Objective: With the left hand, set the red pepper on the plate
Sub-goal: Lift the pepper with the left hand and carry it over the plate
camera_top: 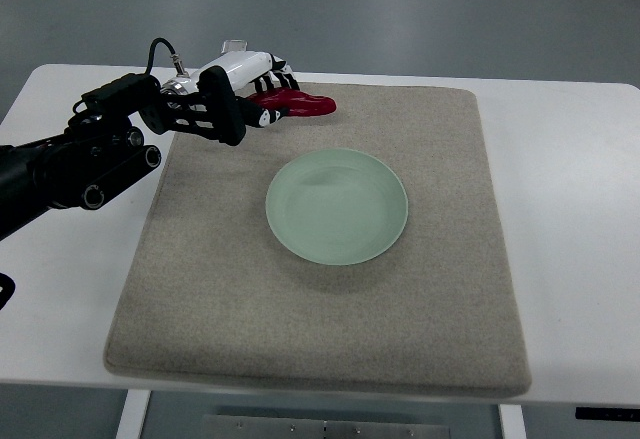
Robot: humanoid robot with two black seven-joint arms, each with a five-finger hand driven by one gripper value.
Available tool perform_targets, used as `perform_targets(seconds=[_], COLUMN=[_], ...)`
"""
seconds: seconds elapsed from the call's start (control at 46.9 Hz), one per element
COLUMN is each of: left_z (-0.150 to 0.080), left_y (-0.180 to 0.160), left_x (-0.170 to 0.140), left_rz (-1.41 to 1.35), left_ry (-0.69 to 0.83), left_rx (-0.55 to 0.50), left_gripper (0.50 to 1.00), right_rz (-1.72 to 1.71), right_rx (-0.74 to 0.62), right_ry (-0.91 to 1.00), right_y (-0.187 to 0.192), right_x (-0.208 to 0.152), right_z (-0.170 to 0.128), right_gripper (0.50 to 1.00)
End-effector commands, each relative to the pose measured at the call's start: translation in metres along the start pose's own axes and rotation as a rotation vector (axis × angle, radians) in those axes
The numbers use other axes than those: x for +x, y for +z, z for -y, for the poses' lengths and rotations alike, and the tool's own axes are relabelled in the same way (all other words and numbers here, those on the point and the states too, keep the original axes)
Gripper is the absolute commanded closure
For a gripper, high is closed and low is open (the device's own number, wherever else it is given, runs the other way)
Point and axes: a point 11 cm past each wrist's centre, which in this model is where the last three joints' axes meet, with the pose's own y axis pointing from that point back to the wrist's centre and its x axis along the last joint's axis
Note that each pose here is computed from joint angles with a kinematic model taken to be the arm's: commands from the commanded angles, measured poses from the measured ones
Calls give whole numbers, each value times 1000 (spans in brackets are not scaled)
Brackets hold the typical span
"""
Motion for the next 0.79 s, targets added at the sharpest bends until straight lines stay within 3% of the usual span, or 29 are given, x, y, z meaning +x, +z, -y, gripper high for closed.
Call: perform_targets(seconds=[0.0, 0.47, 0.768], left_z=[3, 6, 3], left_y=[14, 80, 84], left_x=[-1, -25, -46], left_rz=[0, -3, 44], left_ry=[-6, -98, -166], left_rx=[-42, -238, -253], left_gripper=[1000, 1000, 1000], right_rz=[0, 0, 0], right_rx=[0, 2, 0], right_ry=[0, 0, 0], right_y=[0, 0, 0], right_x=[0, 0, 0], right_z=[0, 0, 0], right_gripper=[568, 568, 568])
